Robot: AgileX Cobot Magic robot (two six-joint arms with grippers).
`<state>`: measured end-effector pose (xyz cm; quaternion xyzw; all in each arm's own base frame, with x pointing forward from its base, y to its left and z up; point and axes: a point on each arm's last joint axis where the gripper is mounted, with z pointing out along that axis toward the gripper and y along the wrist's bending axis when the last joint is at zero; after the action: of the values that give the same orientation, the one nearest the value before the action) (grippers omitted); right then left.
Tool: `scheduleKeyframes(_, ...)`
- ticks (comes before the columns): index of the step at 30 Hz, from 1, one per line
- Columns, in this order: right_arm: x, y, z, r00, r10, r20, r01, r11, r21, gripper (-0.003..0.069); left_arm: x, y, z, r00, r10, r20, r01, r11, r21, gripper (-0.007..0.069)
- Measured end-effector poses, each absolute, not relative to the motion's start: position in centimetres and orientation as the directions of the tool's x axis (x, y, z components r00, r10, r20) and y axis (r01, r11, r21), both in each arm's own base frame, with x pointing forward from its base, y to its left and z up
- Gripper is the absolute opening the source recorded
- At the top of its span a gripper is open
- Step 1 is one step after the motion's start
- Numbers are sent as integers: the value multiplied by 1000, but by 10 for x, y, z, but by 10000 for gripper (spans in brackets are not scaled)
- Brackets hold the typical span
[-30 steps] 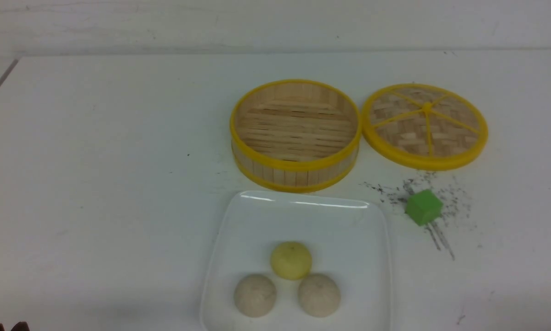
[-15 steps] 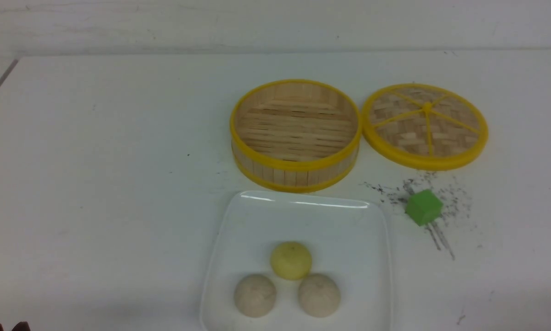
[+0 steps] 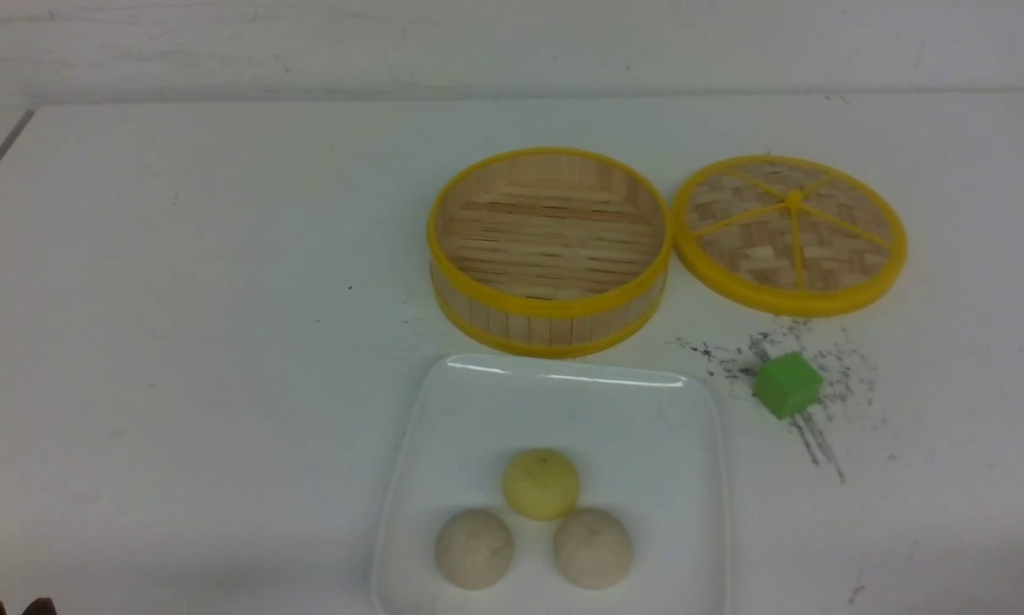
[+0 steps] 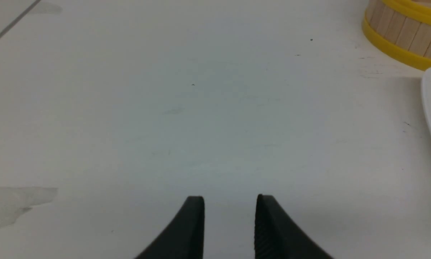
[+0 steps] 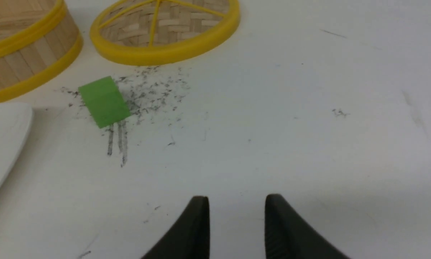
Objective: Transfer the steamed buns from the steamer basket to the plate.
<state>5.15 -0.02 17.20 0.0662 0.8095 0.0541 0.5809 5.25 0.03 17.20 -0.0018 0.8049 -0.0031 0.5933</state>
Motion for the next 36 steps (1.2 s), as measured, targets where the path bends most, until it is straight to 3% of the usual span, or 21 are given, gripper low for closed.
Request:
scheduleKeyframes(5, 51, 2, 172, -322, 118, -939, 0, 992, 125, 240, 52, 0, 172, -296, -7, -955, 1, 1000, -7, 236)
scheduleKeyframes(36, 51, 2, 172, -320, 51, -946, -23, 998, 61, 240, 52, 0, 172, -296, -7, -955, 1, 1000, -7, 238)
